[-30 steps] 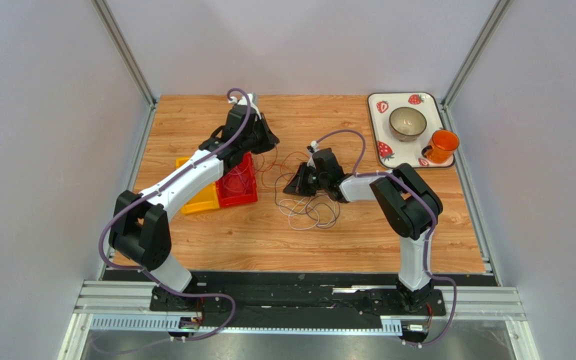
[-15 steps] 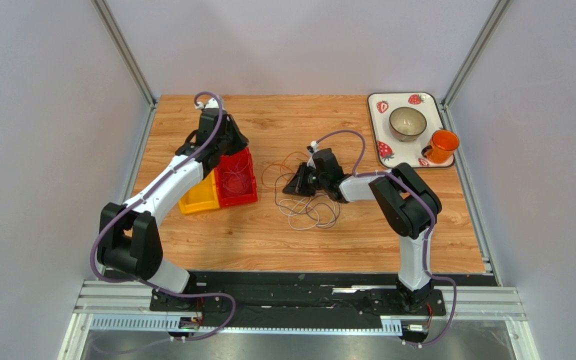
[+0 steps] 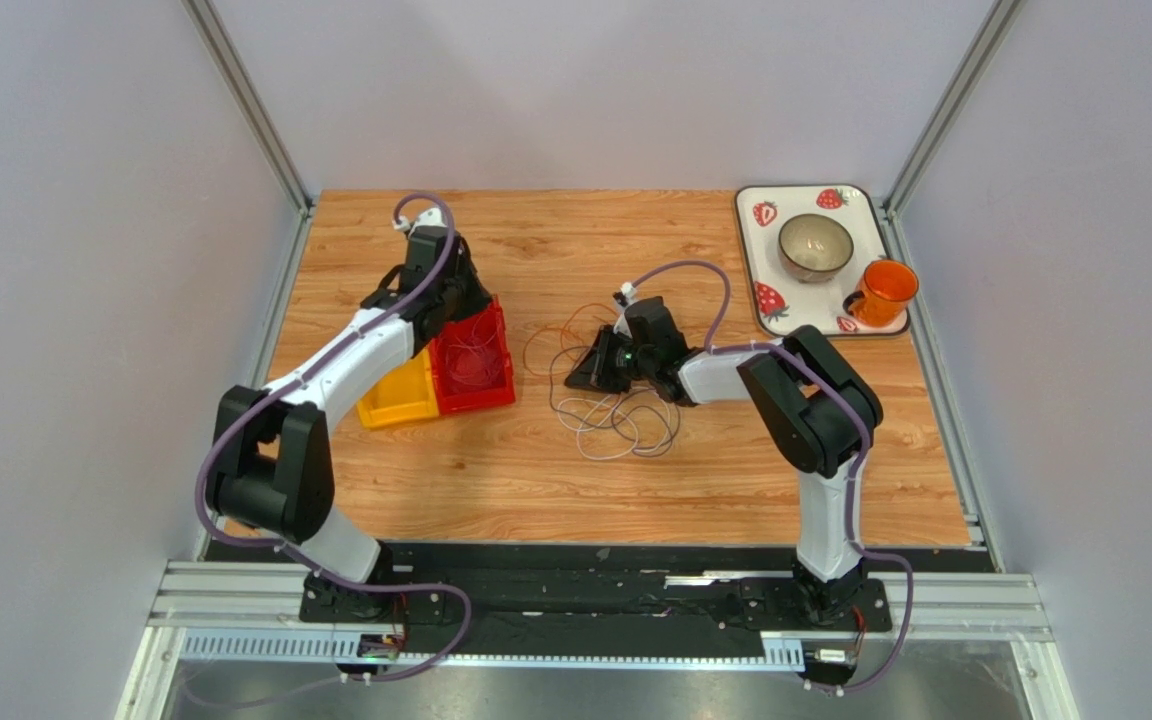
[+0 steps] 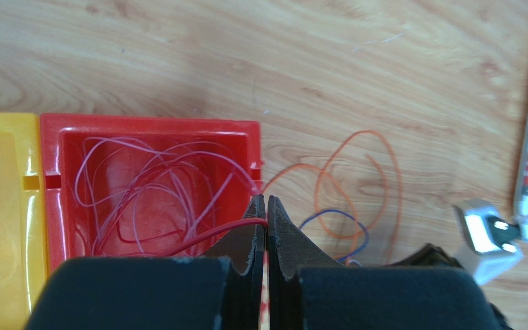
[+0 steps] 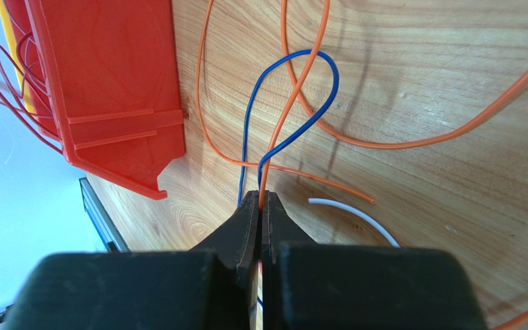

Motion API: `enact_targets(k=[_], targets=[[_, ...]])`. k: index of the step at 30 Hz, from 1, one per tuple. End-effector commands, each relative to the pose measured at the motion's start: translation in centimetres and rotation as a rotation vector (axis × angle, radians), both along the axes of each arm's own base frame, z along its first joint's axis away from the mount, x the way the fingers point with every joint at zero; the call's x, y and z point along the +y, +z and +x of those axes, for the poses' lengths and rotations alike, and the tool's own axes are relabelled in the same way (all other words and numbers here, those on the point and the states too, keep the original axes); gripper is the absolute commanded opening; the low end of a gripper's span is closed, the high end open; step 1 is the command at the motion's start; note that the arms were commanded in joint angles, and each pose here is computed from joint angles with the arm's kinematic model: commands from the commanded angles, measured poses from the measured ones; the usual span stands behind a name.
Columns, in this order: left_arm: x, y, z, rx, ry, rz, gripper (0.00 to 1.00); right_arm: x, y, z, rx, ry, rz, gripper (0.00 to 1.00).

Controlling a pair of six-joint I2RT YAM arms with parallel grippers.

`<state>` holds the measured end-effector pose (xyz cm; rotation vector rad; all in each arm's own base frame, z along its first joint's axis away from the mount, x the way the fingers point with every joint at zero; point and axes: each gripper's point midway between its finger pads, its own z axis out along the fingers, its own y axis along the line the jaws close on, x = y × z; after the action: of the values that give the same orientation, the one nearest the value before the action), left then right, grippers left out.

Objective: Untangle the cables

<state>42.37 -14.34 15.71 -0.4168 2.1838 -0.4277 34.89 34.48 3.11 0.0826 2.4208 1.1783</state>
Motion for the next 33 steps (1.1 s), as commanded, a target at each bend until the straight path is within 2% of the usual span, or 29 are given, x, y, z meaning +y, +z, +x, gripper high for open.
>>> enact_targets(k=[1, 7, 11, 15, 22, 30, 31, 33], targets=[[1.0, -2.7, 0.8, 0.069, 0.033, 0.063, 0.0, 0.7, 1.0, 1.2, -0.036, 0.0, 0.041, 0.0], [2.2, -4.9, 1.3, 0.174, 0.106, 0.131, 0.0, 0.7, 1.1, 1.2, -0.034, 0.0, 0.047, 0.0], [1.9, -5.0, 2.6, 0.187, 0.104, 0.144, 0.0, 0.7, 1.2, 1.3, -0.033, 0.0, 0.054, 0.0], [3.5, -7.3, 2.4, 0.294, 0.179, 0.239, 0.0, 0.7, 1.1, 1.3, -0.03, -0.001, 0.054, 0.0], [3.6, -9.9, 2.1, 0.349, 0.19, 0.276, 0.0, 0.7, 1.2, 1.4, -0.029, -0.001, 0.061, 0.0], [2.9, -10.7, 1.5, 0.345, 0.179, 0.32, 0.0, 0.7, 1.1, 1.5, -0.024, -0.002, 0.067, 0.0], [2.7, -10.4, 1.5, 0.337, 0.169, 0.329, 0.01, 0.7, 1.1, 1.5, -0.025, -0.001, 0.069, 0.0], [2.1, -9.0, 1.5, 0.296, 0.153, 0.35, 0.09, 0.7, 1.1, 1.4, -0.023, 0.001, 0.07, 0.0]])
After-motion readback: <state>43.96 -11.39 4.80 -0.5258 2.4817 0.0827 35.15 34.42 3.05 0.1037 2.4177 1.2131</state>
